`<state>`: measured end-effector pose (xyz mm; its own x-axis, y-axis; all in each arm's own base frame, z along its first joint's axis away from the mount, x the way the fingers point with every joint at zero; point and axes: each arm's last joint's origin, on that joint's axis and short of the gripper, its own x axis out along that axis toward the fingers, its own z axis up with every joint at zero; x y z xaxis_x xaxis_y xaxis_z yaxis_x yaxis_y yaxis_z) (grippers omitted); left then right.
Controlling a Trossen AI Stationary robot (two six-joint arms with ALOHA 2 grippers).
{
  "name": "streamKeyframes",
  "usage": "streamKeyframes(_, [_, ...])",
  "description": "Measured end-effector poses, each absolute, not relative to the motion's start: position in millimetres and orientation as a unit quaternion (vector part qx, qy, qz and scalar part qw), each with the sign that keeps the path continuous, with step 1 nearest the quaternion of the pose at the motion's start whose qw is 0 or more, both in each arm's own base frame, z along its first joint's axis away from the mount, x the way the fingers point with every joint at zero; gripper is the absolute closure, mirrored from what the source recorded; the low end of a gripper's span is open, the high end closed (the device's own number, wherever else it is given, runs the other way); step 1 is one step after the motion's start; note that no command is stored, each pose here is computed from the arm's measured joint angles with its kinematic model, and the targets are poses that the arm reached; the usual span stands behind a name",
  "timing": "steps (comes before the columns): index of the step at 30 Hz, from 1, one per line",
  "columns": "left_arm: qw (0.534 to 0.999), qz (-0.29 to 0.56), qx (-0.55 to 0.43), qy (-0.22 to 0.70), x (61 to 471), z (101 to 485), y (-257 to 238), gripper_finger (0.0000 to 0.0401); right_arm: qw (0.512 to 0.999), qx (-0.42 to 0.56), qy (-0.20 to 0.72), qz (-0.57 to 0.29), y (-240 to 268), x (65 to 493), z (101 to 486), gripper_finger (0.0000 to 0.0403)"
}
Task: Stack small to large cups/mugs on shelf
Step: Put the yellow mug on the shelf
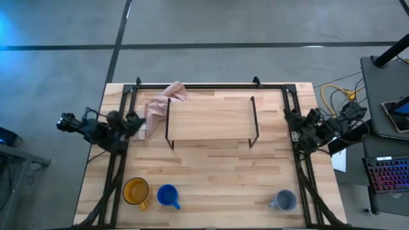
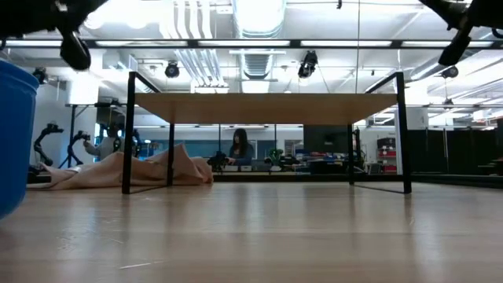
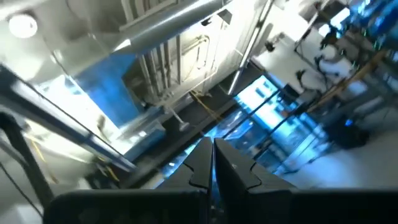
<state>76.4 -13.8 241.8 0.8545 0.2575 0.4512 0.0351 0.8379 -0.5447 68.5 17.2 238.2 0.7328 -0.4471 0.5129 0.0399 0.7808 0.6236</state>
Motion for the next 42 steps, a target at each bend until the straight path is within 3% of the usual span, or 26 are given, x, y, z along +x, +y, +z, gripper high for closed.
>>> streamKeyframes(4, [0.899, 0.059, -0.288, -0.326, 68, 253, -10, 0.0401, 0.9, 0.241, -0.322, -0.166, 18, 69, 237, 0.0392])
streamKeyframes(8, [0.909, 0.099, -0.231, -0.332, 66, 256, -8, 0.0401, 0.908, 0.208, -0.321, -0.172, 17, 69, 238, 0.0392])
streamKeyframes(14, [0.915, 0.112, -0.175, -0.345, 64, 259, -8, 0.0401, 0.893, 0.268, -0.342, -0.115, 20, 70, 239, 0.0392])
streamKeyframes(42, [0.914, 0.11, -0.146, -0.363, 61, 265, -8, 0.0401, 0.884, 0.301, -0.334, -0.128, 19, 70, 237, 0.0392])
